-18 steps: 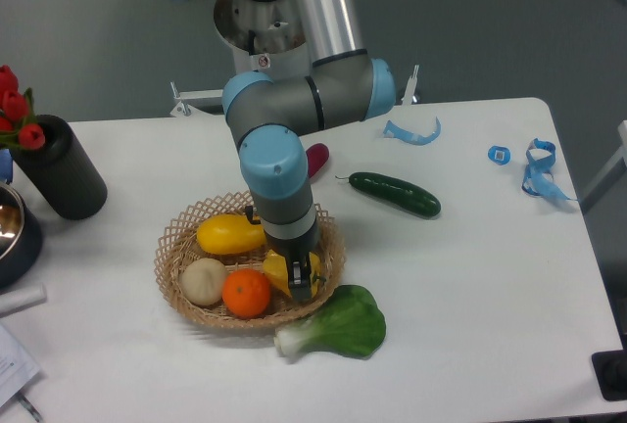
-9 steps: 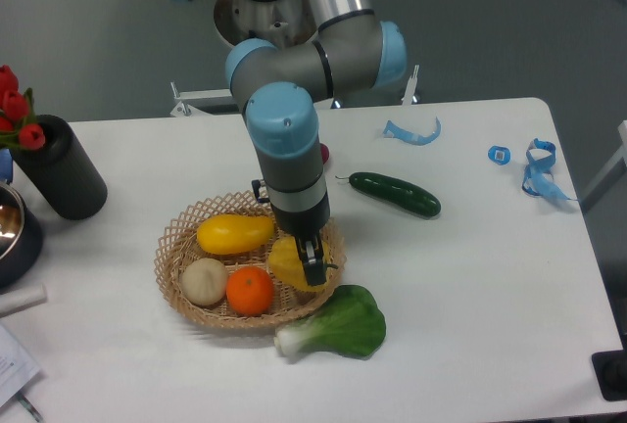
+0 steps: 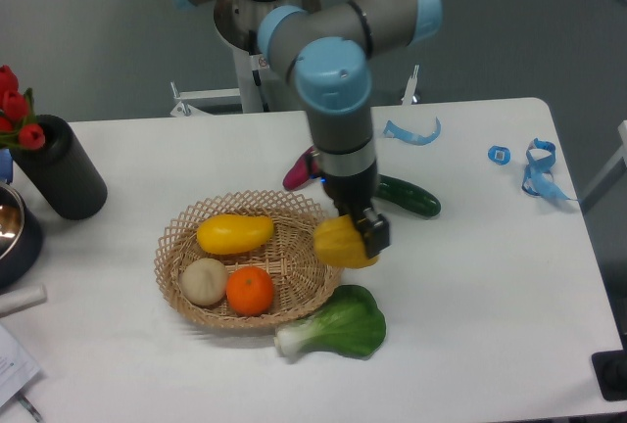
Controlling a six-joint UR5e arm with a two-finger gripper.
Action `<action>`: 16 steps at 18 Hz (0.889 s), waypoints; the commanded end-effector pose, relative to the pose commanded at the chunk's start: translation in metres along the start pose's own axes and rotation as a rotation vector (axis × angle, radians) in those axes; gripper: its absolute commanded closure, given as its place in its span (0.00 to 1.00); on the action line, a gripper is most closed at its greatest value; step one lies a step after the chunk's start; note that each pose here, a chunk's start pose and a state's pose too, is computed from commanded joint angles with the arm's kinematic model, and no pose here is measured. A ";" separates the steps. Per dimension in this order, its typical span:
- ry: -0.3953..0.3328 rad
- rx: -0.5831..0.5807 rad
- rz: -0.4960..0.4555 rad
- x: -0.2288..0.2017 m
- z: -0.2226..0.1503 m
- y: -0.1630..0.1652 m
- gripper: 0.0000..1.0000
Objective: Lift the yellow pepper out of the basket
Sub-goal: 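Lift the yellow pepper out of the basket and carry it beside the cucumber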
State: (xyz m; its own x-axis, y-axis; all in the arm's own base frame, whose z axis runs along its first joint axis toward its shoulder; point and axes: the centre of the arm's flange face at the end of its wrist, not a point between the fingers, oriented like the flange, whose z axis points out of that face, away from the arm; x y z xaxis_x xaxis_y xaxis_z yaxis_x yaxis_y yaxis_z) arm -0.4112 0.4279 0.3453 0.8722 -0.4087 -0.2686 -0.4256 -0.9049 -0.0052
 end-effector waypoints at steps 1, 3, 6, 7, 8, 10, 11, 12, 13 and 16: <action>-0.001 0.002 -0.033 -0.006 0.001 0.014 0.43; -0.005 0.021 -0.092 -0.019 0.000 0.044 0.43; -0.002 0.032 -0.161 -0.035 0.004 0.083 0.43; 0.009 0.024 -0.181 -0.043 0.008 0.096 0.43; 0.031 0.016 -0.196 -0.049 0.010 0.108 0.43; 0.069 0.007 -0.204 -0.060 0.009 0.117 0.43; 0.067 0.005 -0.210 -0.067 0.001 0.121 0.43; 0.076 0.002 -0.215 -0.072 0.001 0.124 0.43; 0.079 0.002 -0.215 -0.074 -0.001 0.124 0.43; 0.080 -0.001 -0.229 -0.074 -0.001 0.132 0.43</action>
State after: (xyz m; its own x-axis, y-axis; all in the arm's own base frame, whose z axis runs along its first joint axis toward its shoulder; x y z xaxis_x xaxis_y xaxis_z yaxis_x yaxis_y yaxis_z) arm -0.5319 0.3382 0.3657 0.9622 -0.2015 -0.1830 -0.2148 -0.9750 -0.0561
